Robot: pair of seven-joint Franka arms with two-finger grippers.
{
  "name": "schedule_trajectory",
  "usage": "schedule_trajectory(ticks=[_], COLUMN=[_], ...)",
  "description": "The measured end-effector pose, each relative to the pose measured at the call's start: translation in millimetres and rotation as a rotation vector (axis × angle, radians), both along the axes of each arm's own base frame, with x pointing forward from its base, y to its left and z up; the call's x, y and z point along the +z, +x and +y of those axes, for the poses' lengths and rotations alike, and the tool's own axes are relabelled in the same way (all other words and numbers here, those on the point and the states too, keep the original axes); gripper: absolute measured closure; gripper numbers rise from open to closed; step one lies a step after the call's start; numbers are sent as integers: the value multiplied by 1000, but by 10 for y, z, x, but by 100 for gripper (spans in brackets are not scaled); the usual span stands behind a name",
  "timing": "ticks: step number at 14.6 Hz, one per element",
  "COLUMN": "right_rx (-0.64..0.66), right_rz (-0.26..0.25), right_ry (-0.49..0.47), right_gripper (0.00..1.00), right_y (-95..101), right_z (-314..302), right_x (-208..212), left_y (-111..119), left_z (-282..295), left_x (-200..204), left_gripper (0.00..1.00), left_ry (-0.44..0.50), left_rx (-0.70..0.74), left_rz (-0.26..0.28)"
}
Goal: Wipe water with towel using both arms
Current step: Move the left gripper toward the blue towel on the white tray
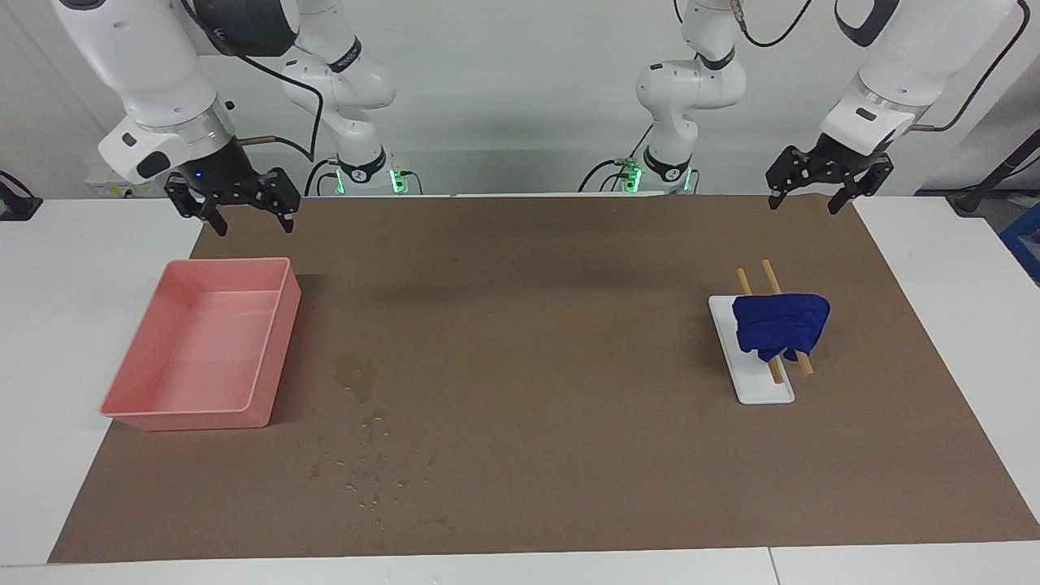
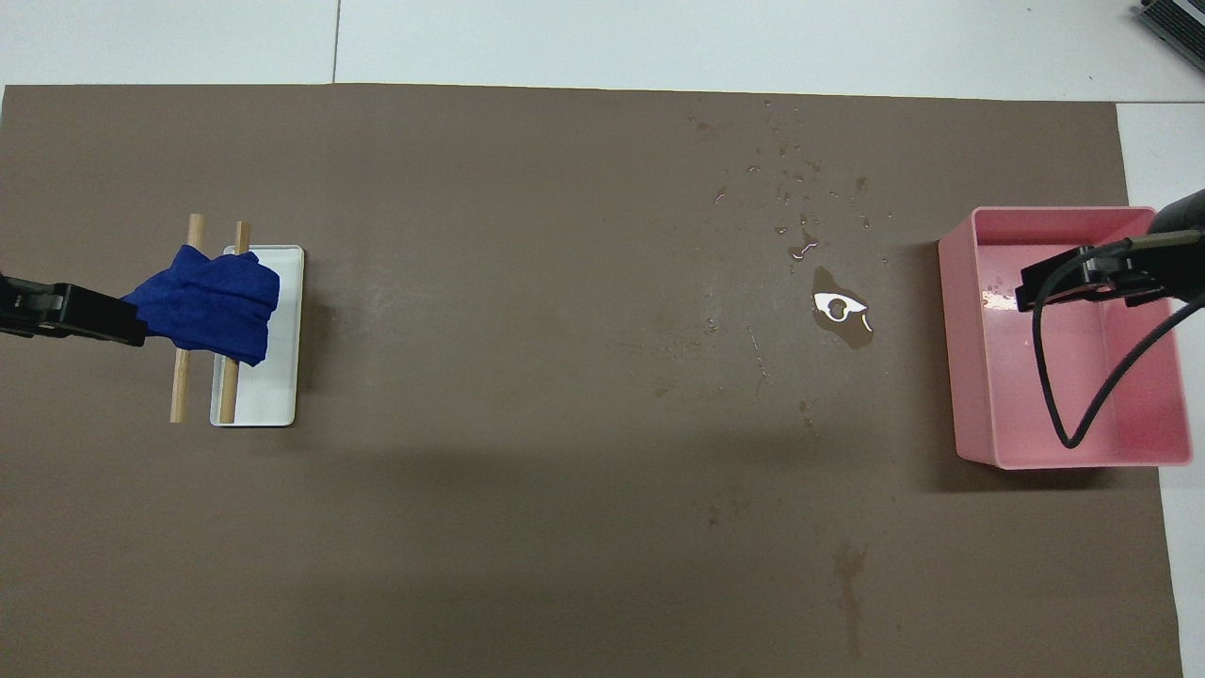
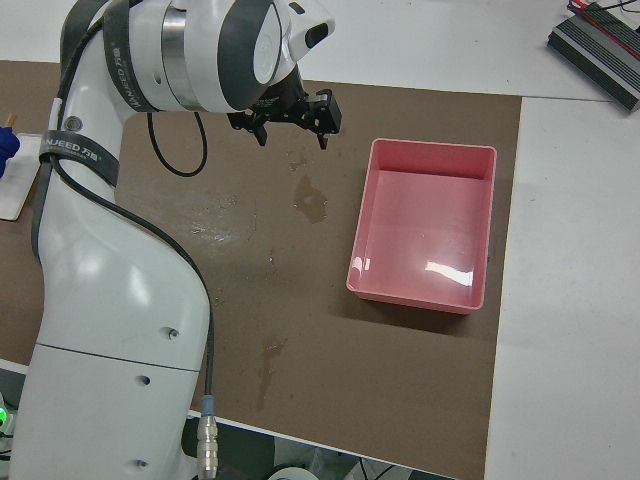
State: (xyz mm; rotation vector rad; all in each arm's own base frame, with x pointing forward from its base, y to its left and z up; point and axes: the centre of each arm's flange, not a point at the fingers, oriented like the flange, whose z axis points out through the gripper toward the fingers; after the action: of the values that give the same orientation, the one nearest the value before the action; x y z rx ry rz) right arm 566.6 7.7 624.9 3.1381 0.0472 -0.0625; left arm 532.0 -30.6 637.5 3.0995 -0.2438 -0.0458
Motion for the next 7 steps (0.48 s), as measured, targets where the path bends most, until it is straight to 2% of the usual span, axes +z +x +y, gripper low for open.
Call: schedule_trajectory(ticks=[7], right_rx=[0], right_rz=[0], right_ry=[0], right_gripper=[0], right_y=[0], right_z=[0], right_x=[0], left_y=[7], left_z=[-2], left_x=[7], left_gripper=[0], left_ry=[-1], left_rx=[0], left_rz=[-13])
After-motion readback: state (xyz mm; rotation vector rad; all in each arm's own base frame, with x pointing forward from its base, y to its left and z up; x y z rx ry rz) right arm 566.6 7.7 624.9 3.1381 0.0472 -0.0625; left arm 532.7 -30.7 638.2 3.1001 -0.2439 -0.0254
